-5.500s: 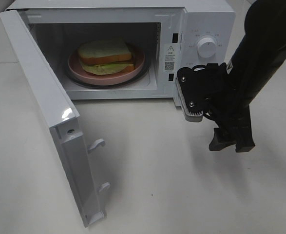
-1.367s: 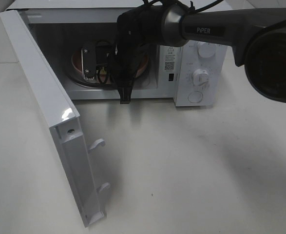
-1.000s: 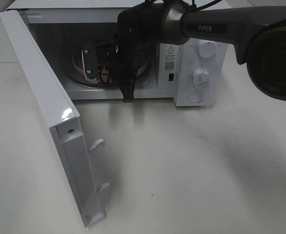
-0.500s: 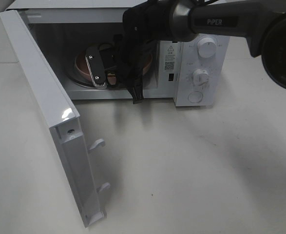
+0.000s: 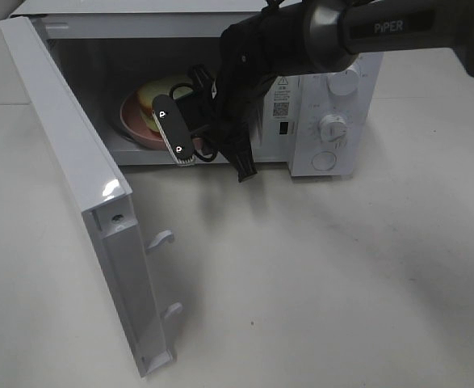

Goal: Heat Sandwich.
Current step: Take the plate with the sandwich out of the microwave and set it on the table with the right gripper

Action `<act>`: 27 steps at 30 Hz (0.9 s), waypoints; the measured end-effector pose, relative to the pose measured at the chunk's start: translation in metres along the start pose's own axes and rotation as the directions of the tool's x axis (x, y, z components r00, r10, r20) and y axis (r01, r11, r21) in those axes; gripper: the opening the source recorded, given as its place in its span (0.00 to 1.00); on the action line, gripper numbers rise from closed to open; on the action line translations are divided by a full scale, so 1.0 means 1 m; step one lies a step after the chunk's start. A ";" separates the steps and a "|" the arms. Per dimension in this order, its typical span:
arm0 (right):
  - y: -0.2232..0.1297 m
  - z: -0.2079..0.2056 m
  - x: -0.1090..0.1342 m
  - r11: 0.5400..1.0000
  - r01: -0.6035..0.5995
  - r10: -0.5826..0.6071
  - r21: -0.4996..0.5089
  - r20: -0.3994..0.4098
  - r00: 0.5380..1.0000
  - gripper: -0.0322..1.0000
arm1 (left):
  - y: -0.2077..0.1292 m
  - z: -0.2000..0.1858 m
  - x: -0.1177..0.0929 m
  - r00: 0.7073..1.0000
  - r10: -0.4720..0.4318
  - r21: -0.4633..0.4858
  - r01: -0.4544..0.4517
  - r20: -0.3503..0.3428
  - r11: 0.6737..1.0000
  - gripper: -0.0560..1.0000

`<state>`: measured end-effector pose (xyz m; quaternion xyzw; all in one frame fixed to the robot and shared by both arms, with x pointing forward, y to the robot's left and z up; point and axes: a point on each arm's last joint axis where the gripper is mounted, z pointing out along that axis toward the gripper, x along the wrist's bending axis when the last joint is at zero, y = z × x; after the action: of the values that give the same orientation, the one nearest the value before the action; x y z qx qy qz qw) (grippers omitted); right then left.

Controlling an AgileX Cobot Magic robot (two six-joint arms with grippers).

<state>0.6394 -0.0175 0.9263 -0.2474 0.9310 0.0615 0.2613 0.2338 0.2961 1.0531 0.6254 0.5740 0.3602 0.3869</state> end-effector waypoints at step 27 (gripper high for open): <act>-0.004 -0.059 0.046 0.989 0.141 -0.141 -0.048 0.011 0.990 0.12 | 0.000 0.000 0.000 1.000 0.000 0.000 0.000 0.000 1.000 0.99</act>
<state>0.5798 -0.0549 0.9529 -0.3186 0.9085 0.0664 0.2622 0.2338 0.2961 1.0531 0.6254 0.5740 0.3602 0.3869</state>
